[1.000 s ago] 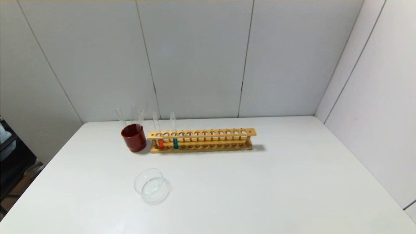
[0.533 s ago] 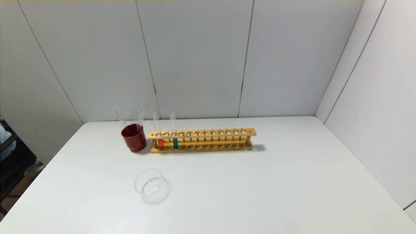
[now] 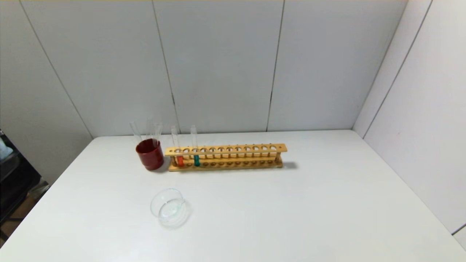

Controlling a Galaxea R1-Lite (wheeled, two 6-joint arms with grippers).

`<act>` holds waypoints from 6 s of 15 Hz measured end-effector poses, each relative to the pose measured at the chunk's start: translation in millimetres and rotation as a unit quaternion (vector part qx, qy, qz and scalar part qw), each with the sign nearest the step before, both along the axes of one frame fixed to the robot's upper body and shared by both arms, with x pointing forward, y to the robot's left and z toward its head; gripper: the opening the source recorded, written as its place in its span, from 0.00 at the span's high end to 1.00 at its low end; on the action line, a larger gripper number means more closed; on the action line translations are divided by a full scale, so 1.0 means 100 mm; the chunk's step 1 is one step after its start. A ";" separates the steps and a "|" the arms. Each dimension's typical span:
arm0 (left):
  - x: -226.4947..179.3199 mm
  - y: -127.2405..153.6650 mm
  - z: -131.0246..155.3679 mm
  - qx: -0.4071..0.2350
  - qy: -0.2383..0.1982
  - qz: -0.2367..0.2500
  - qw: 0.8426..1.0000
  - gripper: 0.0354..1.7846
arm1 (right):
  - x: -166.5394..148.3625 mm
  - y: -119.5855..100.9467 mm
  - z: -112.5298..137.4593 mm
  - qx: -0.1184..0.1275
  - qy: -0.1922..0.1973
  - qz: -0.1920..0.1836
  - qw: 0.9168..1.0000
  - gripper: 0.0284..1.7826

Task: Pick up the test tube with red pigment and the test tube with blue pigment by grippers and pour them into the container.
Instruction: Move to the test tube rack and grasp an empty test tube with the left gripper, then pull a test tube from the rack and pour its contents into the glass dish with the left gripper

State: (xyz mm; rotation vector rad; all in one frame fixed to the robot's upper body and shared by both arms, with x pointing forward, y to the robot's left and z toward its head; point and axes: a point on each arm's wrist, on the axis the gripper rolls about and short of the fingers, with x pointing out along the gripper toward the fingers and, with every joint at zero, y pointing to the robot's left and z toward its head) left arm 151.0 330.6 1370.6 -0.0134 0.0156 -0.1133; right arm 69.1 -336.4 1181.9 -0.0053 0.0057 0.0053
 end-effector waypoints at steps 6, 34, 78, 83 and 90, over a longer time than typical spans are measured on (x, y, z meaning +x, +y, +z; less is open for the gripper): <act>1.34 -0.25 0.01 0.004 0.078 -0.062 0.995 0.02 | 0.00 0.00 0.00 0.000 0.000 0.000 1.000 0.02; 3.41 -0.93 -1.61 -0.008 0.199 -0.017 0.980 0.02 | 0.00 0.00 0.00 0.000 0.000 0.000 1.000 0.02; 1.41 -0.12 -0.55 0.281 0.081 -0.212 0.932 0.83 | 0.00 0.00 0.00 0.000 0.000 0.000 1.000 0.02; 1.41 -0.02 -0.71 0.403 0.092 -0.257 0.874 0.83 | 0.00 0.00 0.00 0.000 0.000 0.000 1.000 0.02; 1.68 0.08 -0.82 0.569 0.042 -0.281 0.772 0.83 | 0.00 0.00 0.00 0.000 0.000 0.000 1.000 0.02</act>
